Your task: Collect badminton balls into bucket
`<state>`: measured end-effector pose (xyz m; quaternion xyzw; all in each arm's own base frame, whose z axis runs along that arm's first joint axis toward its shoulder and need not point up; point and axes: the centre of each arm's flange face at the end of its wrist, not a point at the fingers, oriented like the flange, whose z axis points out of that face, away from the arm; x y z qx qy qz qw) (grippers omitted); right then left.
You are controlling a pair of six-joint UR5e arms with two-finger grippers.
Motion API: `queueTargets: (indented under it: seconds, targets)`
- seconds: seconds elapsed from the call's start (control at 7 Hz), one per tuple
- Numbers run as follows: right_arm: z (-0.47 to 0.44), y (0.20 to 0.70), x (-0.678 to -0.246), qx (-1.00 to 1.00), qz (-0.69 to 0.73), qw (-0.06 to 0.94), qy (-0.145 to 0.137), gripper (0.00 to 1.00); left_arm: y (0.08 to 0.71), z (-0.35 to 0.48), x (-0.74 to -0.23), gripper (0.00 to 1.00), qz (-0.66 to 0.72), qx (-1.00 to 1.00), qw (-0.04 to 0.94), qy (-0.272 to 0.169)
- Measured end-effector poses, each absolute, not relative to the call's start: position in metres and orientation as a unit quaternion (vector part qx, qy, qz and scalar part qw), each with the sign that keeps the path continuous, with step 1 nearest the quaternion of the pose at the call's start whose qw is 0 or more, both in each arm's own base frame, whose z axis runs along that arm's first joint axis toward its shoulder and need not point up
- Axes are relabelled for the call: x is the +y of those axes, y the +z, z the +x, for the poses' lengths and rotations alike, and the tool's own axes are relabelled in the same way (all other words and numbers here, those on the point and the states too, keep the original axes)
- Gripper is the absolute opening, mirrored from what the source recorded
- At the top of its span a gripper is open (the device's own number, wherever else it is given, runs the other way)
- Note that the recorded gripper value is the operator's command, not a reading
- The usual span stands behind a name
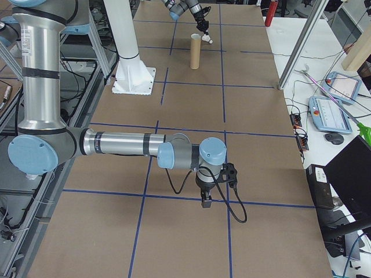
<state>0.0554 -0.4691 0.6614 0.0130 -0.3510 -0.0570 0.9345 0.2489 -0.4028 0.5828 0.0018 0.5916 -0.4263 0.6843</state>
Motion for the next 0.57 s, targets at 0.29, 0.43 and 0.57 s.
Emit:
queueTargets:
  seconds: [0.29,0.43,0.57]
  targets:
    - [0.055,0.661,-0.469,-0.351,0.013,0.935,-0.057,1.0,0.576,0.245,-0.4,0.0,0.002,0.596,0.685,-0.42]
    - [0.055,0.661,-0.469,-0.351,0.013,0.935,-0.057,1.0,0.567,0.243,-0.397,0.0,-0.005,0.602,0.684,-0.412]
    - [0.055,0.661,-0.469,-0.351,0.013,0.935,-0.057,1.0,0.557,0.238,-0.394,0.0,-0.019,0.609,0.686,-0.397]
